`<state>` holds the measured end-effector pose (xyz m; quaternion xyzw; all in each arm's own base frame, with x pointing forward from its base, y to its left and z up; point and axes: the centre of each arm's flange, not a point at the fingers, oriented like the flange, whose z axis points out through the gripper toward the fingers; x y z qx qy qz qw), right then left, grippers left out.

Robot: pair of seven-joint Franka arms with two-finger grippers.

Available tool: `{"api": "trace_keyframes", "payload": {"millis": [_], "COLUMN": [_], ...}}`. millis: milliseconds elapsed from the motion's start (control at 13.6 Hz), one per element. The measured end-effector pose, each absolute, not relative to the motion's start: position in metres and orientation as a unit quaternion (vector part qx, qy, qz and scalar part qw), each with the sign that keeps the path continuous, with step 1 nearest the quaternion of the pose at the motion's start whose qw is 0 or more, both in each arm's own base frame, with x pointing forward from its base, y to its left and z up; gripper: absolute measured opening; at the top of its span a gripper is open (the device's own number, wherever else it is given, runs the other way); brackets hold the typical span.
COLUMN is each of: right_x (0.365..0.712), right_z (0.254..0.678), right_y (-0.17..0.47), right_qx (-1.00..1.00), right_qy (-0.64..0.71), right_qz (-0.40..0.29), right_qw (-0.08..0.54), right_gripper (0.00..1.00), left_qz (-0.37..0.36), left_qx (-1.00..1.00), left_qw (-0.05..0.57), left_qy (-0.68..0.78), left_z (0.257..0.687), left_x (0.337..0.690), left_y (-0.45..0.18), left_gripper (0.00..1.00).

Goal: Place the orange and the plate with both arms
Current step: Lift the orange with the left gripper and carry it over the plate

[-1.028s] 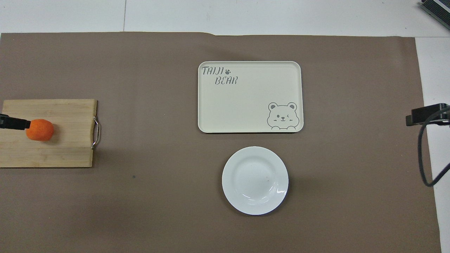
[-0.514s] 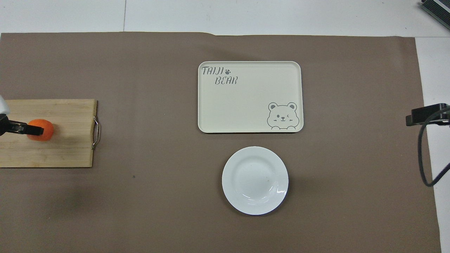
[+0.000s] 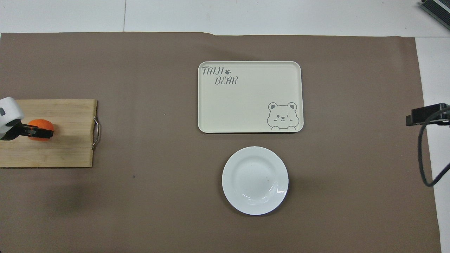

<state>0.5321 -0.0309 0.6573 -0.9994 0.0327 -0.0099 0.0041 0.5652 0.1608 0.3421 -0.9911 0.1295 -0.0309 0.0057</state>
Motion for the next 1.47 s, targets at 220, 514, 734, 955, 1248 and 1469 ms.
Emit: {"api": "trace_keyframes", "payload": {"millis": [220, 514, 734, 955, 1248, 1469], "right_x": [0.532, 0.532, 0.532, 0.532, 0.532, 0.532], "right_z": [0.657, 0.657, 0.657, 0.657, 0.657, 0.657], "right_y": [-0.031, -0.031, -0.031, -0.031, -0.031, -0.031], "right_qx": [-0.999, -0.999, -0.999, -0.999, -0.999, -0.999], "right_qy": [0.033, 0.033, 0.033, 0.033, 0.033, 0.033], "right_qz": [-0.01, -0.01, -0.01, -0.01, -0.01, -0.01], "right_qw": [0.004, 0.004, 0.004, 0.004, 0.004, 0.004], "right_gripper": [1.0, 1.0, 1.0, 1.0, 1.0, 1.0], "left_qz": [-0.036, -0.05, -0.063, -0.075, -0.078, -0.075], "left_qx": [-0.991, -0.99, -0.989, -0.984, -0.977, -0.974], "left_qw": [0.008, 0.014, 0.019, 0.021, 0.01, -0.004], "left_qy": [0.129, 0.13, 0.132, 0.162, 0.196, 0.213], "left_z": [0.342, 0.345, 0.356, 0.372, 0.381, 0.38], "left_x": [0.566, 0.57, 0.577, 0.589, 0.599, 0.593], "left_y": [0.161, 0.161, 0.161, 0.127, 0.028, -0.078], "left_gripper": [0.95, 0.77, 0.77, 0.77, 0.77, 0.77]}}
